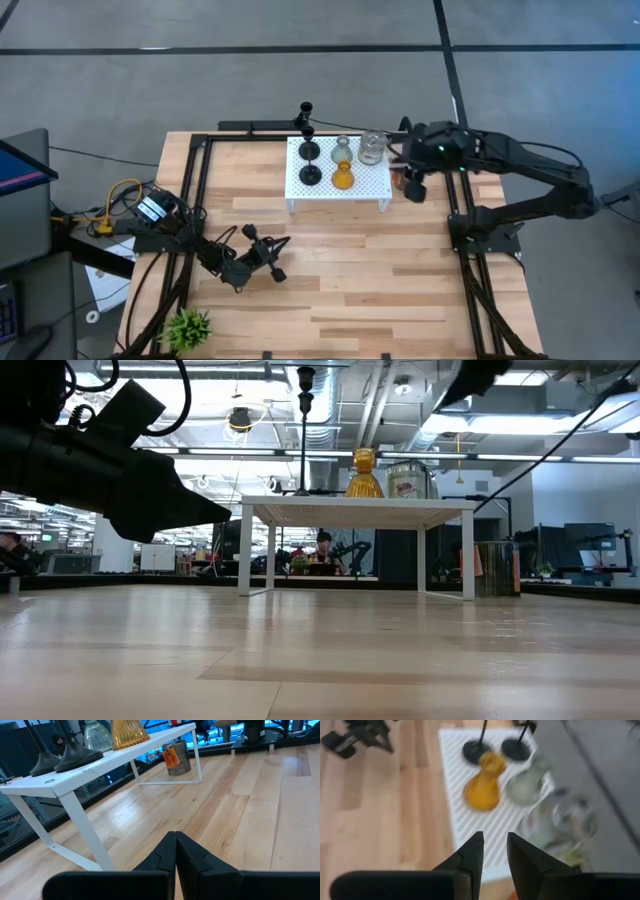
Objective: Pick & Place candle stick holders
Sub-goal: Put the scented candle on the shelf
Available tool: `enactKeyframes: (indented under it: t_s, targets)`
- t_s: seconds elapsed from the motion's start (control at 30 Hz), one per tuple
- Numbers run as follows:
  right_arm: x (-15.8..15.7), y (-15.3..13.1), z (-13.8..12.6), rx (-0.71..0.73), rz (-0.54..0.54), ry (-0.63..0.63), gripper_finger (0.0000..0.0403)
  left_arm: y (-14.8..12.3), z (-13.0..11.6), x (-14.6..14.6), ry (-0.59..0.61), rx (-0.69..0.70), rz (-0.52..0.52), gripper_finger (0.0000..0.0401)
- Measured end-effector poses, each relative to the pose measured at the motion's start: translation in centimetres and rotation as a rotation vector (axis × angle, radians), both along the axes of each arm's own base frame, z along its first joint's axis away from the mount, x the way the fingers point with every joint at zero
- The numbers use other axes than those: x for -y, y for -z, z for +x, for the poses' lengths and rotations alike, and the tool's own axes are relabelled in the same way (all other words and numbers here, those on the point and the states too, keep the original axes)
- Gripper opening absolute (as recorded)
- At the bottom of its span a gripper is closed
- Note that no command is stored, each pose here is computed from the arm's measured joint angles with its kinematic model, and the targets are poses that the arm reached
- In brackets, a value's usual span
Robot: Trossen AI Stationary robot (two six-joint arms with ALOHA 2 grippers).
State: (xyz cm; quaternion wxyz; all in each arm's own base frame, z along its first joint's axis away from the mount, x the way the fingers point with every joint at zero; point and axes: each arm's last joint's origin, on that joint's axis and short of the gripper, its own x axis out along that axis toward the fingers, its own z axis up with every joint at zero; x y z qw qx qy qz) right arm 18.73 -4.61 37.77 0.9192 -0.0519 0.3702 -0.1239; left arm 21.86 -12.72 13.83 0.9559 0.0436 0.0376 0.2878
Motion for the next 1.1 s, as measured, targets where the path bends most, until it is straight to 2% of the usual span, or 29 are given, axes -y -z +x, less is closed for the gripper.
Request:
enactKeyframes:
  t_s: [0.27,0.4,0.53,0.7,1.1]
  targets:
    - [-2.5,1.3,-2.1,-0.185,0.185,0.054,0.0077,0.0,0.0,0.0,0.000,0.000,0.000,0.0006]
    - [-3.5,1.6,-2.3,-0.227,0.219,0.045,0.0077,0.0,0.0,0.0,0.000,0.000,0.000,0.0006]
    - [-4.5,1.6,-2.3,-0.230,0.209,-0.003,0.0077,0.0,0.0,0.0,0.000,0.000,0.000,0.0006]
    - [-5.7,2.1,-2.5,-0.228,0.183,0.014,0.0069,0.0,0.0,0.0,0.000,0.000,0.000,0.0006]
    - [-7.1,9.8,-3.4,-0.264,0.121,0.039,0.0063,0.0,0.0,0.0,0.000,0.001,-0.001,0.0006]
